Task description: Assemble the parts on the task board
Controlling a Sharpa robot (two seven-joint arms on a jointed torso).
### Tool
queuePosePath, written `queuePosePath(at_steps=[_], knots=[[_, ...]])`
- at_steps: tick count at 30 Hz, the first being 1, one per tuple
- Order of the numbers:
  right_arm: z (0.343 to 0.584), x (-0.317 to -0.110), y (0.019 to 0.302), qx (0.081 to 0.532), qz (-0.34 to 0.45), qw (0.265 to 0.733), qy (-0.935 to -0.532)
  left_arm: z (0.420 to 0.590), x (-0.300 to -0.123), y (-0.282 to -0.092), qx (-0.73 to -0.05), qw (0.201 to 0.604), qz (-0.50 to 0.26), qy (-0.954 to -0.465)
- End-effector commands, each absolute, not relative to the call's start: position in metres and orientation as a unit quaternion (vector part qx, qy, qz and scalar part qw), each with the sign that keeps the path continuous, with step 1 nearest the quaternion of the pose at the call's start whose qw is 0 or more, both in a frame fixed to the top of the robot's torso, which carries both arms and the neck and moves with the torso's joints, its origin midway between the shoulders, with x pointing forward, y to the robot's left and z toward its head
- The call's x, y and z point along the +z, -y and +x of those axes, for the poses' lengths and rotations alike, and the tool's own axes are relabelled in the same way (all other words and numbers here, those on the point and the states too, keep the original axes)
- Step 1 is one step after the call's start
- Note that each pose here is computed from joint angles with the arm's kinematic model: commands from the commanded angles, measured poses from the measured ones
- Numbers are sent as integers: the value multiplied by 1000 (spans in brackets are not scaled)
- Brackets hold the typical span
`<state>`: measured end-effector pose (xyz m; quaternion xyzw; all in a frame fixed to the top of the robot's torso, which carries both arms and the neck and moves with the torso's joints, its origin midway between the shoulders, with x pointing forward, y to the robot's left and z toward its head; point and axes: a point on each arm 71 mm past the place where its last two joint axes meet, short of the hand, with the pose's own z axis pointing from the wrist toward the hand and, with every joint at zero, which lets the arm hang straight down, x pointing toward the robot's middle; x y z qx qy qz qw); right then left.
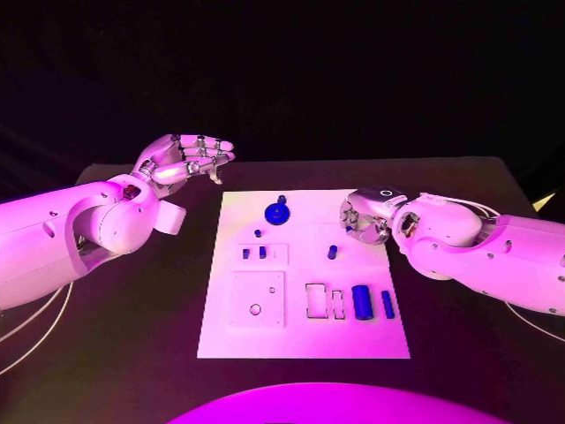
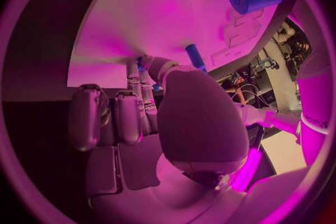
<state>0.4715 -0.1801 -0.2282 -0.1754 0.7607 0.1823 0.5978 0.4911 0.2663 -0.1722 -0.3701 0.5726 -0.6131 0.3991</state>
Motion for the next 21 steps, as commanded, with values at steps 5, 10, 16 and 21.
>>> queuePosePath(at_steps=[5,10,16,21], knots=[[464,-244,178,150,-209,568,-782,490,-171,-263,-616,399,-362,-575],[464,-243,177,142,-213,576,-777,490,-171,-263,-615,399,-360,-576],[462,-238,178,149,-207,596,-762,490,-171,-263,-614,399,-360,-579],[461,-231,178,165,-196,616,-745,489,-172,-262,-613,396,-358,-583]])
